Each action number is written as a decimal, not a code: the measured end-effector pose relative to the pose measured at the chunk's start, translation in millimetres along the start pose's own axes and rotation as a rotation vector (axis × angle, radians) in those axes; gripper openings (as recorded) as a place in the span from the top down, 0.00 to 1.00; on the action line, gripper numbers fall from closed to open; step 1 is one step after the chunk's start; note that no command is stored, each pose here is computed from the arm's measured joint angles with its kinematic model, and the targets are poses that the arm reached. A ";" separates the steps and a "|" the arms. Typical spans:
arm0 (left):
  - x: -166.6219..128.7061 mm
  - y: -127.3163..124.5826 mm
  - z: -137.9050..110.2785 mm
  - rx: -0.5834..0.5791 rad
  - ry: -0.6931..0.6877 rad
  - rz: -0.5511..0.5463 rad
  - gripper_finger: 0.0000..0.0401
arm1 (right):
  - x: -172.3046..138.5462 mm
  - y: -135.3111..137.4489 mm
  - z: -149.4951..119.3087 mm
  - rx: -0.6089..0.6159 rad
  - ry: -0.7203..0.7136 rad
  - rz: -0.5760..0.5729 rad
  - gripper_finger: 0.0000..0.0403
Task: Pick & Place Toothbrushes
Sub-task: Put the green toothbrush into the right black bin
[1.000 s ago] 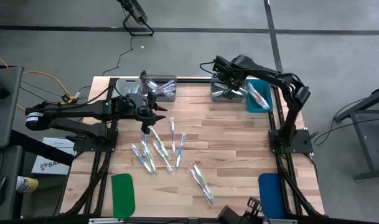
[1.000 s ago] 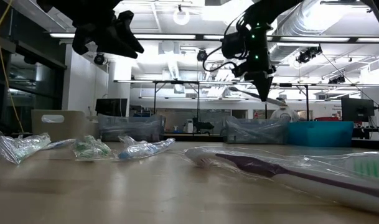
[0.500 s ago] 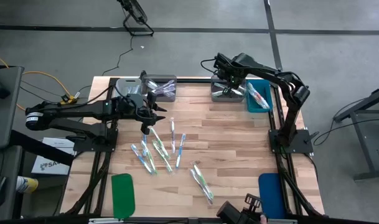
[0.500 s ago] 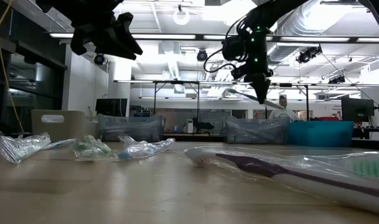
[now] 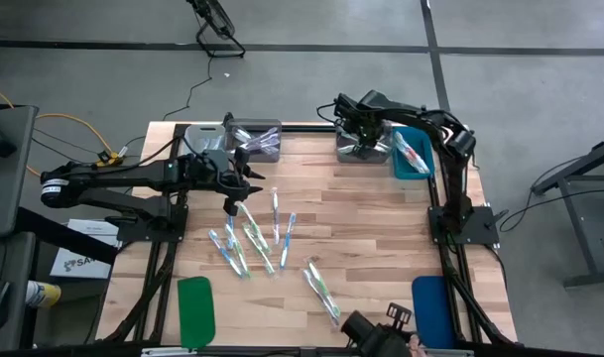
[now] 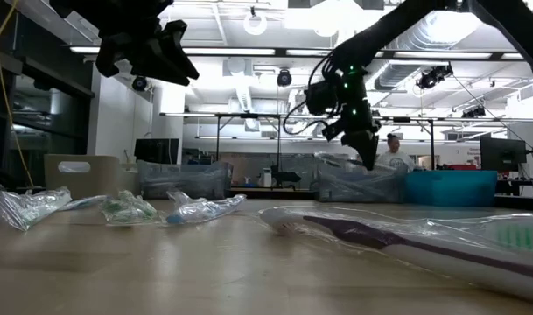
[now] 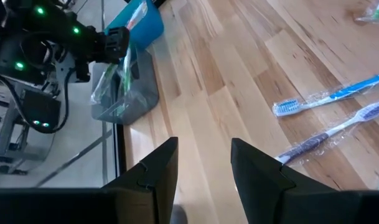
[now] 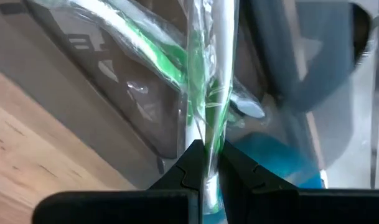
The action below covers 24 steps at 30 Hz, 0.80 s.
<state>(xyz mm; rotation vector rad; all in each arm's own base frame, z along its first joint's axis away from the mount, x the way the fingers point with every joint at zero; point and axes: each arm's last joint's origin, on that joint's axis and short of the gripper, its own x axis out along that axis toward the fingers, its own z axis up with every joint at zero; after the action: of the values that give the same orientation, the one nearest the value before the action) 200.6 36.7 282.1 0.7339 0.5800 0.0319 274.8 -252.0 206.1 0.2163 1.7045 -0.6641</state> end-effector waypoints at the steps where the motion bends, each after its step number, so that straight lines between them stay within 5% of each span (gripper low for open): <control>1: 0.0 0.0 -0.1 -0.002 0.001 -0.001 0.65 | 2.2 -0.7 0.6 0.002 0.005 0.004 0.94; 12: 0.0 -0.6 -0.6 -0.008 0.005 -0.008 0.65 | 8.5 -1.5 5.9 0.024 -0.014 0.013 0.85; 24: -0.1 -2.8 -2.9 -0.022 0.029 -0.030 0.65 | -3.1 -4.4 -3.7 0.064 0.000 0.018 0.54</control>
<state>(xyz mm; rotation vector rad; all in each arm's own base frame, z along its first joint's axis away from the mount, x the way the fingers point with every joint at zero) 198.6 36.4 278.6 0.7046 0.6179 0.0210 270.4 -253.0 210.7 0.2762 1.6805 -0.7056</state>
